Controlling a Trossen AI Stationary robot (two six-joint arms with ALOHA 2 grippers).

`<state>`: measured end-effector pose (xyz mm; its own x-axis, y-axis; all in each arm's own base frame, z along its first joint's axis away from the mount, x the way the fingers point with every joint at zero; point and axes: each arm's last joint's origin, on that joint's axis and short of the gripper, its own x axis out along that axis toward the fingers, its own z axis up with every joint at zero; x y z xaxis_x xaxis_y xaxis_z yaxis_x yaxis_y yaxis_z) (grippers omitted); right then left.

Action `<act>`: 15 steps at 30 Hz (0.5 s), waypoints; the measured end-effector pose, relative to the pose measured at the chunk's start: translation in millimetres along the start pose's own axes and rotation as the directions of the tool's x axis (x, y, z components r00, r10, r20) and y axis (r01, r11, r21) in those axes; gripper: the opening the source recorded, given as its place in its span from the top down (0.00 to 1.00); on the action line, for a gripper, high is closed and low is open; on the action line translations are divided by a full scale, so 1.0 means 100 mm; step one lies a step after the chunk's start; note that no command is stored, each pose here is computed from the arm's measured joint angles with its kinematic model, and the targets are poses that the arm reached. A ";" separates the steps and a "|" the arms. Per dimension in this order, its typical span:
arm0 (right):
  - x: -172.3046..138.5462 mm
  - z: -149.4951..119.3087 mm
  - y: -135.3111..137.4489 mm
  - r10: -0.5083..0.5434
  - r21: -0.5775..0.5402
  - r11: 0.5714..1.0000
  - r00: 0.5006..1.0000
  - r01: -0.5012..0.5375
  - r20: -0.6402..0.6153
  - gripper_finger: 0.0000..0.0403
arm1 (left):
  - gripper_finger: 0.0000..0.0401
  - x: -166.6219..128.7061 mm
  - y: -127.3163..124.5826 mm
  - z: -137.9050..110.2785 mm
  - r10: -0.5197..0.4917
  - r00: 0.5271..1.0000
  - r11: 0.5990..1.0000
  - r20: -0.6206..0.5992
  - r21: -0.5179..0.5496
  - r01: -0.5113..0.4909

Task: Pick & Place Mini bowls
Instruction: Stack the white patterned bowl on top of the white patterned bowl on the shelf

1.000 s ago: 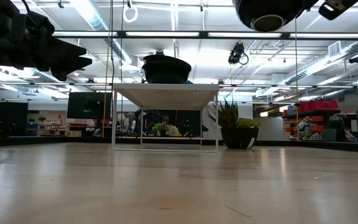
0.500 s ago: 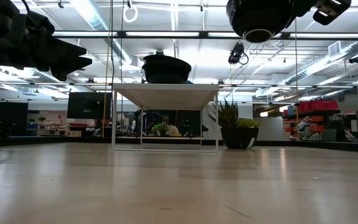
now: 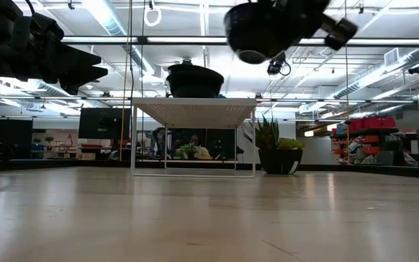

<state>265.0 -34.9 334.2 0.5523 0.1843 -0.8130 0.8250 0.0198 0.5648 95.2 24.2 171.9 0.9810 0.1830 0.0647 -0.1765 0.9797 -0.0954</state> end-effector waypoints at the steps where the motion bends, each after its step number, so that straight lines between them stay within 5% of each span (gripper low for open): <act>1: 0.03 0.03 0.03 0.017 0.001 1.000 1.000 -0.017 0.002 0.99 | 0.45 0.00 0.00 0.00 0.000 1.000 1.000 0.000 0.000 0.000; 15: -0.11 0.44 0.58 -0.005 -0.061 0.998 0.997 0.010 0.079 0.99 | 0.45 0.00 0.00 0.00 0.000 1.000 1.000 0.000 0.000 0.000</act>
<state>311.7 -78.9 369.5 0.5558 0.1058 -0.8246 0.8215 0.0818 0.5642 95.1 24.2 171.9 0.9809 0.1833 0.0651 -0.1767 0.9796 -0.0953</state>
